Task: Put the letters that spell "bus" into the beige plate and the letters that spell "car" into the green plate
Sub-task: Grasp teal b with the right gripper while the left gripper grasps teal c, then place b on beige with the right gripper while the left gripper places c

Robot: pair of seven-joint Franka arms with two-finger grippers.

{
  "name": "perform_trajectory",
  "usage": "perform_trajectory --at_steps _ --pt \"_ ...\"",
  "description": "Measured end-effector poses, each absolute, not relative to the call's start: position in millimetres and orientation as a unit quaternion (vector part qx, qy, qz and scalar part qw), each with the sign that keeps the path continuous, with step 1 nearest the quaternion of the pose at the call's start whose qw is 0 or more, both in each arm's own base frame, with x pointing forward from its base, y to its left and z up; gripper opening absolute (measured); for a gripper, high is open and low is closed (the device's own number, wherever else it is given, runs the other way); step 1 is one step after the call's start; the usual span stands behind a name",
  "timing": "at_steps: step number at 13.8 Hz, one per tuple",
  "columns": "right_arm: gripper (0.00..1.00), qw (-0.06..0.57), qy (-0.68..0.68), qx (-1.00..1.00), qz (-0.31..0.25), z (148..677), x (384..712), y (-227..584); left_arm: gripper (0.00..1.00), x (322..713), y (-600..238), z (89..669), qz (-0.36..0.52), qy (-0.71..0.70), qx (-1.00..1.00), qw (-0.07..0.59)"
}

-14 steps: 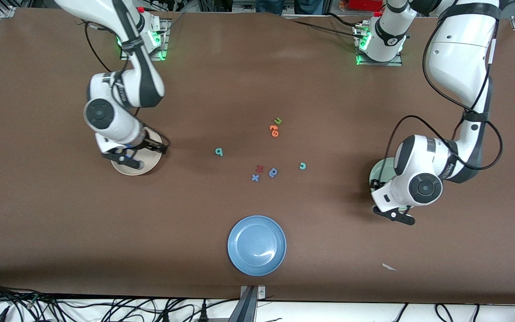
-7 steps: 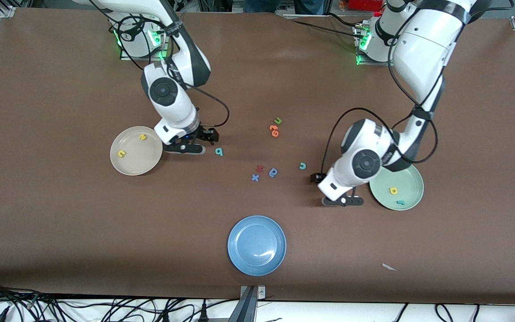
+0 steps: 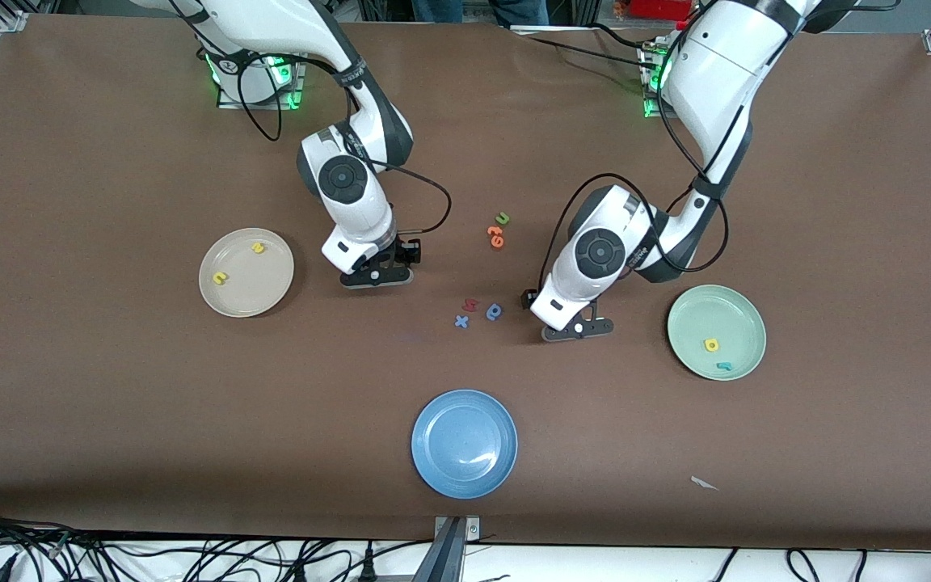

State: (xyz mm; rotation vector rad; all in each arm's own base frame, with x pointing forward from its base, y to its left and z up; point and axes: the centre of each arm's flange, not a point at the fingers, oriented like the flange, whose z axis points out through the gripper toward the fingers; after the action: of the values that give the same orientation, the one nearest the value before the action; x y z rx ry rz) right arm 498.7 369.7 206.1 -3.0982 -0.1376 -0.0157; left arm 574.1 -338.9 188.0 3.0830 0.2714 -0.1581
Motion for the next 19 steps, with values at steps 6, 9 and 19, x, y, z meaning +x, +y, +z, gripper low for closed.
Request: perform_trajectory --at_steps 6,9,19 --pt "0.53 0.014 -0.049 -0.999 -0.007 183.9 496.1 370.9 0.63 565.8 -340.6 177.1 -0.056 0.100 0.993 0.015" --pt "0.51 0.013 -0.055 -0.998 -0.008 177.0 491.6 376.1 0.51 563.5 -344.1 176.2 -0.056 0.101 0.993 0.014" --pt "0.27 -0.014 -0.036 -0.999 0.005 253.6 545.2 301.4 0.27 564.1 -345.0 173.3 -0.050 0.110 0.993 0.015"
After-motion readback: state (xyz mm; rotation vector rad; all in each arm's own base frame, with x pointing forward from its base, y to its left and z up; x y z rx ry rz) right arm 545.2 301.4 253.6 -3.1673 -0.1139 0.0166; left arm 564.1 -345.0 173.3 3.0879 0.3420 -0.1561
